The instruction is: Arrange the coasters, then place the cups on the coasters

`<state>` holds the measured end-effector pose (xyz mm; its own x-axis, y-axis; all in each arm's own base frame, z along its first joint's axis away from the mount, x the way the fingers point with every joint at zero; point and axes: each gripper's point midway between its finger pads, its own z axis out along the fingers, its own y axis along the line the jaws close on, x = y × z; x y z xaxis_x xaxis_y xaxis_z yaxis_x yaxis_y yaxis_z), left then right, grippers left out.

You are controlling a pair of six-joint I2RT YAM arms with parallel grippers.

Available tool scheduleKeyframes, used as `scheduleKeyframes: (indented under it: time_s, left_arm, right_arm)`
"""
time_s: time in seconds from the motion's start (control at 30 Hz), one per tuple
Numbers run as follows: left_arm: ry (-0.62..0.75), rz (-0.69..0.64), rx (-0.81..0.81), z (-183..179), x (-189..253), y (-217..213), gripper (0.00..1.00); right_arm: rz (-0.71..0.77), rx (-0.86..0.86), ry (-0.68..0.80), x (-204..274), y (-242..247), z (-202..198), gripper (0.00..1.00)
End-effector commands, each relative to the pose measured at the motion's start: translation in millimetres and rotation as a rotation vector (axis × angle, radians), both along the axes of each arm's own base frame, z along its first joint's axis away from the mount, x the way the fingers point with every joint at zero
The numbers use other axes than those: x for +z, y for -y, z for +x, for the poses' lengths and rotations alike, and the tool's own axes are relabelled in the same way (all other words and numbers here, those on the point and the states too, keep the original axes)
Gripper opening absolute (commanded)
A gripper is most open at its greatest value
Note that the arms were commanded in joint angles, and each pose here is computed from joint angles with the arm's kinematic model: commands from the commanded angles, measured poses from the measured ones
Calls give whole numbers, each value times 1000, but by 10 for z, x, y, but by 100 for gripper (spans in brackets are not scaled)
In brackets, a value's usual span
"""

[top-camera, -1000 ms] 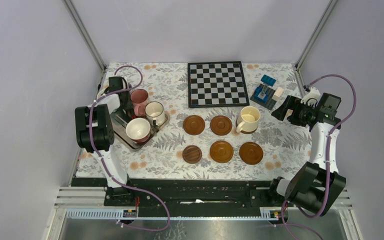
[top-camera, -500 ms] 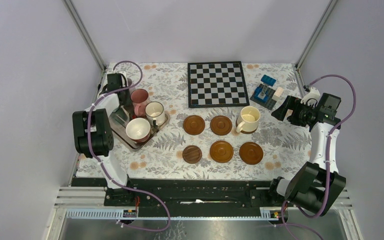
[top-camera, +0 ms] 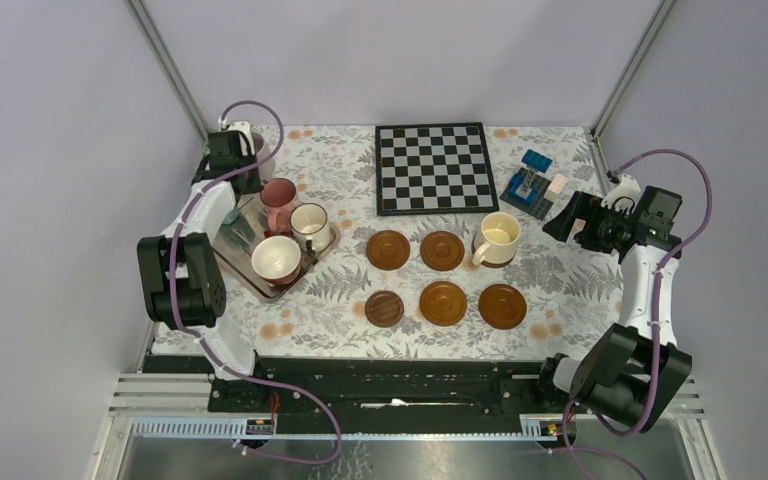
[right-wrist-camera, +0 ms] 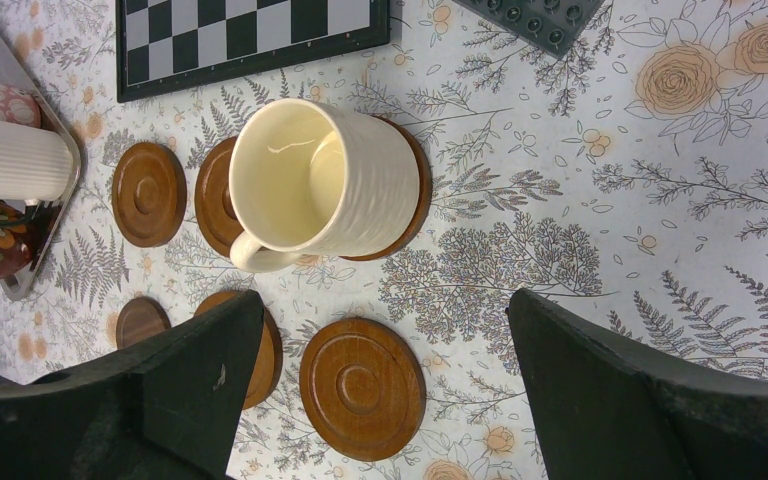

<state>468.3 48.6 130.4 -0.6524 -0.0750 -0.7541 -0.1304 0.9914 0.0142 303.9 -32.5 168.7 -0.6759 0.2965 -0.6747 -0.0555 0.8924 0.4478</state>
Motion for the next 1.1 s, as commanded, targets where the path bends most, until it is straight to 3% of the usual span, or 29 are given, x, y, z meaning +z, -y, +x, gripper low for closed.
scheduleKeyframes:
  time_s: [0.0,0.1,0.4,0.77,1.07]
  left_arm:
    - [408,31,-59,346,1570,225,0]
    - [455,24,-97,313,1883,411,0]
    - [468,-75,-360,-242,2270,1763,0]
    - [372,-201,-658,-1160,2026,3134,0]
    - [290,-209,-931,-1901,1827,4235,0]
  right_arm:
    - [-29,11,45,108,-4,20,100]
    - [-34,13,43,120,-4,16,100]
    - [-9,-28,64,240,-7,38,100]
    - [-11,-156,52,432,166,160,100]
    - [38,-264,50,500,258,270,100]
